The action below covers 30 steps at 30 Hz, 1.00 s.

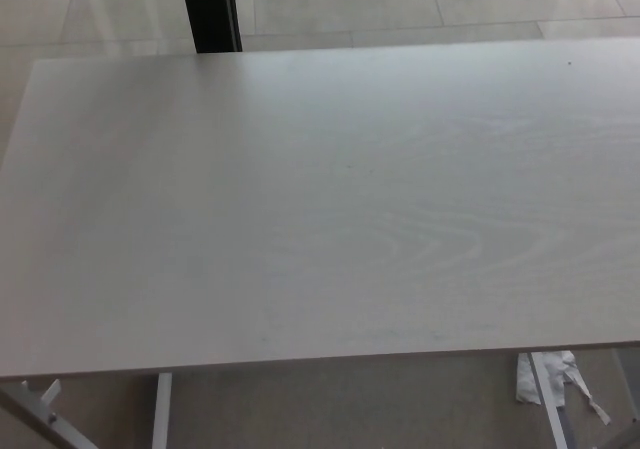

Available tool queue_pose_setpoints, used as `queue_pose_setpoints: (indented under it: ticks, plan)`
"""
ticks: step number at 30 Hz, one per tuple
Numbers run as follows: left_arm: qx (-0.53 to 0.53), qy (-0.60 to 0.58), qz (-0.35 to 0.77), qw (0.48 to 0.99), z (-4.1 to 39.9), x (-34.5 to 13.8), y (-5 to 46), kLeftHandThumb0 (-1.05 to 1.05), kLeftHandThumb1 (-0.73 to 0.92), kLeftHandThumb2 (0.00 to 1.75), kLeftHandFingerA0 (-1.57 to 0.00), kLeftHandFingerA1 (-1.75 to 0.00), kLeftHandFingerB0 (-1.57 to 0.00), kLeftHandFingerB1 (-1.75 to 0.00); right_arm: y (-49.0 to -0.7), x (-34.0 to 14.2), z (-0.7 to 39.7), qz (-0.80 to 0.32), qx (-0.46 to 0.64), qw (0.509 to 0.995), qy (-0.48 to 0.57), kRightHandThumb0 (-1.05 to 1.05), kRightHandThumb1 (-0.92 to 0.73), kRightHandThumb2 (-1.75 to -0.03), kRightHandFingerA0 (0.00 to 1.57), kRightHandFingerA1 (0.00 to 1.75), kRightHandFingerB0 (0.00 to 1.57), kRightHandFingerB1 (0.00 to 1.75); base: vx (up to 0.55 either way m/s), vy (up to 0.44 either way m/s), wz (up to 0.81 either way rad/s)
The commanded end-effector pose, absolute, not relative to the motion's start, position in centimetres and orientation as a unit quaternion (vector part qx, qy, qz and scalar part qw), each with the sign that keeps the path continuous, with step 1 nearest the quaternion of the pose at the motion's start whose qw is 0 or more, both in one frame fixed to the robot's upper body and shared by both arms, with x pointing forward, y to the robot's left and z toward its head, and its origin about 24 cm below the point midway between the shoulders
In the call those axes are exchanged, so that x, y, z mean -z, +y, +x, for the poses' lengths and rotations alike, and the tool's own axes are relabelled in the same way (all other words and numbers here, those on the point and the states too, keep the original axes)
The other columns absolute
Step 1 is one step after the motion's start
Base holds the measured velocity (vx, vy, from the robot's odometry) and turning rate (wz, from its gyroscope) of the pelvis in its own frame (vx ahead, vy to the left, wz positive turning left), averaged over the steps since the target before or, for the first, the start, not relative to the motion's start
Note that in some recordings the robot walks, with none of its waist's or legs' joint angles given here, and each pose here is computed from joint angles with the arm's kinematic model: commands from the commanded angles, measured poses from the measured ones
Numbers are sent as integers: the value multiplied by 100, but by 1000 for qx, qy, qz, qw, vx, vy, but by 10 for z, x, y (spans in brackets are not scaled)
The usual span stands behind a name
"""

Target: Pick up a bottle and hand it

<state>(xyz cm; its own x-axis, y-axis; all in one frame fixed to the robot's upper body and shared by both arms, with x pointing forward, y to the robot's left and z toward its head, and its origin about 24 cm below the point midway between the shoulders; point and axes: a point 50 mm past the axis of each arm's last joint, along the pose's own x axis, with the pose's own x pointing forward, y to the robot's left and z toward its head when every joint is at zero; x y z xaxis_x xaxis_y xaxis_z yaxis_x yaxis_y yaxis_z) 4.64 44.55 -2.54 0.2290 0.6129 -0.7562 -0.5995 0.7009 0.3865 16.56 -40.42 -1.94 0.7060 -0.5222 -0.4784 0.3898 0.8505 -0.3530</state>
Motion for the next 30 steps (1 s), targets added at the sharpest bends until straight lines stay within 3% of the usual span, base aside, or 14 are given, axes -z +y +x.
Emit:
queue_pose_setpoints:
  ticks: [1,3,4,5,10,11,13,14,15,16,17,27,28,30]
  plan:
    - [-340,409,-6,847,53,17,455,-64,55,56,-76,-94,-29,-41,-421,12,153,-122,267,907,302,-66,-58,-58,109,134,43,64,0,0,0]
    - [-327,406,-1,853,52,17,455,-69,45,83,-61,-81,-30,-52,-421,12,151,-129,267,905,306,-66,-58,-58,108,133,42,63,0,0,0]
    - [-327,402,-4,855,53,17,455,-69,53,60,-61,-80,-35,-43,-421,12,151,-131,267,903,309,-66,-58,-58,107,130,43,63,0,0,0]
    - [-309,408,10,859,55,15,455,-76,48,88,-46,-76,-30,-51,-420,13,151,-125,270,903,309,-64,-58,-58,111,130,43,65,0,0,0]
    - [-305,410,13,860,58,13,456,-72,44,86,-49,-76,-24,-51,-419,14,151,-121,267,906,304,-64,-59,-58,111,130,42,65,0,0,0]
    - [-305,411,13,859,58,12,457,-65,57,56,-42,-75,-29,-42,-419,13,151,-122,266,907,302,-65,-59,-57,113,127,42,65,0,0,0]
    - [-306,409,11,860,58,12,457,-65,56,57,-45,-76,-28,-42,-419,12,151,-126,263,907,303,-66,-59,-57,112,125,41,64,0,0,0]
    - [-306,407,9,860,56,12,457,-74,46,86,-48,-76,-25,-50,-420,13,150,-127,266,906,305,-66,-59,-58,109,128,42,64,0,0,0]
    - [-306,408,7,860,54,14,457,-74,46,86,-48,-76,-25,-50,-421,14,148,-124,268,905,307,-66,-59,-58,109,128,42,64,0,0,0]
    - [-307,407,2,860,54,14,458,-66,58,57,-39,-75,-29,-42,-421,14,148,-126,268,904,308,-67,-59,-58,109,132,42,65,0,0,0]
    - [-311,403,-8,861,54,14,458,-73,44,85,-49,-77,-23,-51,-421,15,148,-125,269,903,310,-67,-59,-57,108,123,43,64,0,0,0]
    - [-309,394,-12,866,52,14,458,-64,36,82,-47,-74,-38,-55,-420,15,147,-127,266,902,315,-66,-59,-58,107,126,41,65,0,0,0]
    - [-310,394,-11,865,52,14,458,-65,45,54,-59,-75,-50,-44,-420,15,146,-130,265,902,316,-66,-59,-58,108,128,40,64,0,0,0]
    - [-305,395,-4,867,52,13,458,-67,37,80,-65,-76,-53,-56,-420,16,146,-123,266,902,317,-66,-59,-58,105,134,40,62,0,0,0]
